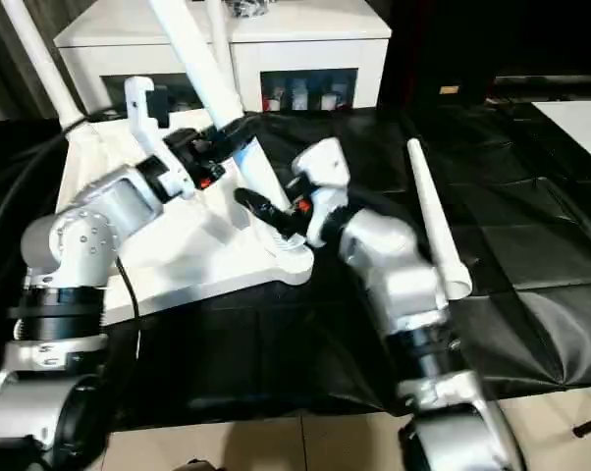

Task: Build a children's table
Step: Pick table leg

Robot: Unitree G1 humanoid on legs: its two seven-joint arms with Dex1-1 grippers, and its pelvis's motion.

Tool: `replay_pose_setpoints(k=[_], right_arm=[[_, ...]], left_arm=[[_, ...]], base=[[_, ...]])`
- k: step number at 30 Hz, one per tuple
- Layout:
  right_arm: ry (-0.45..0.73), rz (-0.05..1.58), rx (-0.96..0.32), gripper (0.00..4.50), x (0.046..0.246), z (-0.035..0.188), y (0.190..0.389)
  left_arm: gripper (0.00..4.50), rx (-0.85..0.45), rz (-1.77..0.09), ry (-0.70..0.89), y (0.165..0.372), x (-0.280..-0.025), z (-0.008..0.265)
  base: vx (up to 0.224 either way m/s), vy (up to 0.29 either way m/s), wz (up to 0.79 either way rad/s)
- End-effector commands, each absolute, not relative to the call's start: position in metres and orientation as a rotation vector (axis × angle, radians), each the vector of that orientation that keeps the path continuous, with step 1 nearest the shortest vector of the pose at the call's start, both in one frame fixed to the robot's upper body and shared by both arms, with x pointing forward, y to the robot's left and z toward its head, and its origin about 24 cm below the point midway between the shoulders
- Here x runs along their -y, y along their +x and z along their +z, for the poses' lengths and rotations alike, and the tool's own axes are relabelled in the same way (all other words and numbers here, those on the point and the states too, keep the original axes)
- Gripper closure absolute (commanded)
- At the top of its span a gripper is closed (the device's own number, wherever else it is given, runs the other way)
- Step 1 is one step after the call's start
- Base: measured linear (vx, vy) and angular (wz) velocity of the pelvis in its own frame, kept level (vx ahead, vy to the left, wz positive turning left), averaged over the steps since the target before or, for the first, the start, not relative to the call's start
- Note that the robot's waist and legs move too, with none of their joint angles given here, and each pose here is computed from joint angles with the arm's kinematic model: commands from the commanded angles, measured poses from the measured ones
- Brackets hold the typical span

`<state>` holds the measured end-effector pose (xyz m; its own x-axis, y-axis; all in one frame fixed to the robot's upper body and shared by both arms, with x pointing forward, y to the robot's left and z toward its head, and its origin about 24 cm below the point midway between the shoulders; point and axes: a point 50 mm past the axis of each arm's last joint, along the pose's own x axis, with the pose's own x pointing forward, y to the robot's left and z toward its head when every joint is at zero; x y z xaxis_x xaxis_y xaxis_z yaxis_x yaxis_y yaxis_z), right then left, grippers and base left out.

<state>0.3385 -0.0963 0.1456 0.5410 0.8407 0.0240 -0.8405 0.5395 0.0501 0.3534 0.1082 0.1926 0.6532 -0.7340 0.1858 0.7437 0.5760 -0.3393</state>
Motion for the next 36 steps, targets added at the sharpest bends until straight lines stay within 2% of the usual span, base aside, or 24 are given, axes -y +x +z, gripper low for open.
replay_pose_setpoints(k=[1, 8, 12, 16, 18, 22, 23, 30, 36], right_arm=[[0.158, 1.109, -0.056, 1.12, 0.096, 0.154, 0.335], [0.272, 1.275, -0.193, 1.12, 0.116, 0.162, 0.33], [0.248, 1.293, -0.233, 1.12, 0.119, 0.16, 0.33], [0.208, 1.324, -0.325, 1.12, 0.122, 0.151, 0.326], [0.19, 1.326, -0.358, 1.39, 0.123, 0.146, 0.325], [0.165, 1.359, -0.41, 1.59, 0.121, 0.137, 0.321], [0.163, 1.364, -0.414, 1.81, 0.121, 0.136, 0.321], [0.14, 1.332, -0.4, 2.2, 0.119, 0.134, 0.326], [0.15, 1.313, -0.352, 2.34, 0.117, 0.136, 0.328]], left_arm=[[2.68, 0.05, -1.021, -0.371, 0.346, -0.102, 0.199], [2.68, 0.02, -1.295, -0.259, 0.331, -0.109, 0.204], [2.68, 0.026, -1.331, -0.246, 0.33, -0.112, 0.207], [2.68, 0.052, -1.362, -0.25, 0.331, -0.114, 0.215], [2.68, 0.063, -1.378, -0.258, 0.331, -0.114, 0.217], [2.68, 0.081, -1.407, -0.276, 0.328, -0.112, 0.22], [2.68, 0.081, -1.406, -0.276, 0.328, -0.112, 0.22], [2.68, 0.073, -1.416, -0.278, 0.326, -0.111, 0.218], [2.68, 0.069, -1.422, -0.287, 0.325, -0.111, 0.217]], base=[[0.0, 0.0, 0.0], [0.0, 0.0, 0.0], [0.0, 0.0, 0.0], [0.0, 0.0, 0.0], [0.0, 0.0, 0.0], [0.0, 0.0, 0.0], [0.0, 0.0, 0.0], [0.0, 0.0, 0.0], [0.0, 0.0, 0.0]])
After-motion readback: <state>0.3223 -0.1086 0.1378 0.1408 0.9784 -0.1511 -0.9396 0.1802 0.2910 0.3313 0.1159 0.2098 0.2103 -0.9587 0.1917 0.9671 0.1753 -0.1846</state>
